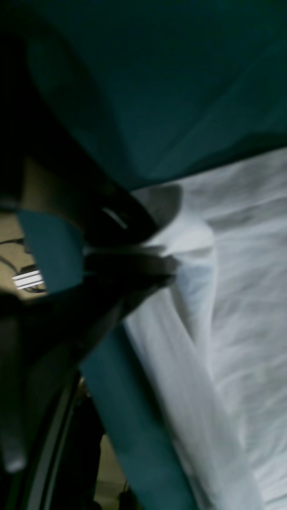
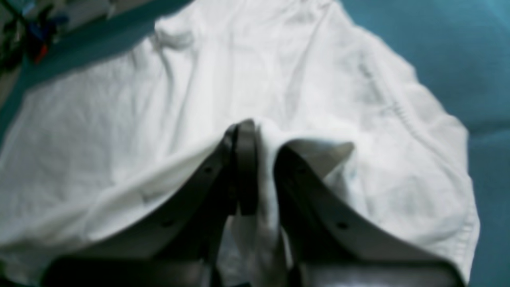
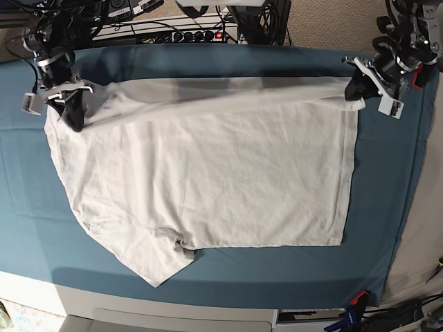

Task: Fold the T-shirt properly
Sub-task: 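Lower the held shoulder edges back onto the shirt with both grippers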

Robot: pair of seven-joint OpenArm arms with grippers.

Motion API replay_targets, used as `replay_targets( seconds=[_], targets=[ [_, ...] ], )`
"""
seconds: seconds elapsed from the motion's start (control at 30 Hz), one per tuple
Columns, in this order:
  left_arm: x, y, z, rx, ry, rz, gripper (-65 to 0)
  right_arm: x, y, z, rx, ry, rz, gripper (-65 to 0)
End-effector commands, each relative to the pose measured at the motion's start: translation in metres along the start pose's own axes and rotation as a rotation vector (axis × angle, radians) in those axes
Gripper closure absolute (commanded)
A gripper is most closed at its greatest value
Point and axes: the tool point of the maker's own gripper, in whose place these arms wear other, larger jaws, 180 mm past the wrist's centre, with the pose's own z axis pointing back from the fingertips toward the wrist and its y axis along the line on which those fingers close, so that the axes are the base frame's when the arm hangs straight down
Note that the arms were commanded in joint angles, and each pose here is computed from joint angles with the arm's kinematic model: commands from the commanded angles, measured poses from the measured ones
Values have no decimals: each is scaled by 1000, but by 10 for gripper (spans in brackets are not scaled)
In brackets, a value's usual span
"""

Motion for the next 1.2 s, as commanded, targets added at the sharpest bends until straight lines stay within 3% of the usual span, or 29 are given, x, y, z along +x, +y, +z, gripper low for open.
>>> replay_targets(
  seconds=[0.0,0.23,0.6,1.17],
  targets=[
    [14,4,3,12,-37,-21,0,17,6,-3,25,-48,41,0],
    [11,-2,-3,-3,-19,-43,0,13,12,-23,10,8,176,0],
    [-6,-30,-30,-30,52,-150,0,38,-2,-27,-53,-54,242,0],
    [13,-24,-35,0,5,-144,0,42,-6,-27,-54,-43,272,0]
  ],
)
